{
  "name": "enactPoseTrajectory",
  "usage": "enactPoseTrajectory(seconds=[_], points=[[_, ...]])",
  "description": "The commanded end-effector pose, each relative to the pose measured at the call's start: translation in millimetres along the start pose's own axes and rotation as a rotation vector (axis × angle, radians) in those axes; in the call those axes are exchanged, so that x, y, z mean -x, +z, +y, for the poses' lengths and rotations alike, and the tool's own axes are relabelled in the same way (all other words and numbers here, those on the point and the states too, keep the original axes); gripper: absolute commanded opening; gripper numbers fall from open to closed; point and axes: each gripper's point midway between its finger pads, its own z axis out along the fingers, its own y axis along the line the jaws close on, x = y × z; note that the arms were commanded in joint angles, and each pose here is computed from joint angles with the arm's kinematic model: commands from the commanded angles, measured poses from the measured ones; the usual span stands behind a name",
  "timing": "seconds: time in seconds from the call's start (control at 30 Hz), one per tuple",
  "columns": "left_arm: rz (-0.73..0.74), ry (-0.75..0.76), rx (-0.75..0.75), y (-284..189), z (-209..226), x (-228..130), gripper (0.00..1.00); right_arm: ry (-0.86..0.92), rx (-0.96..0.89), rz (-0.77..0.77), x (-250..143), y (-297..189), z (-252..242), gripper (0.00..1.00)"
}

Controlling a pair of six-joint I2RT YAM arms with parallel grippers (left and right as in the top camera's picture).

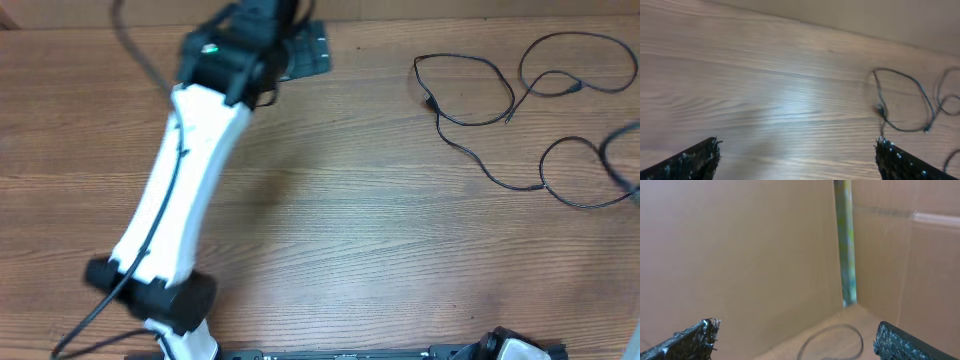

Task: Untangle cables
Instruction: 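Release the cable at the top right and withdraw the left gripper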

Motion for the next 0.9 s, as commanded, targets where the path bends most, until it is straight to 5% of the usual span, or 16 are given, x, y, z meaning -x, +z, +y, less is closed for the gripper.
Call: enactPoseTrajectory(seconds=[0.0,0.17,0.43,0.87], points=[[-0.083,0.017,0.110,-38,29,10,1.00,-0.006,0.048,-0.041,1,-32,13,1.00],[-0.195,0.005,0.274,-102,77,16,1.00,-0.009,0.178,-0.100,-10,-65,35,1.00],[-0.192,-0.097,0.378,-131,133,14,1.00,-0.045,0.501,-0.126,-22,-91,84,1.00],[-0.353,-0.268,0.405,-221,184,-4,1.00,-0.052,0.569,-0.158,-15,-114,98,1.00]])
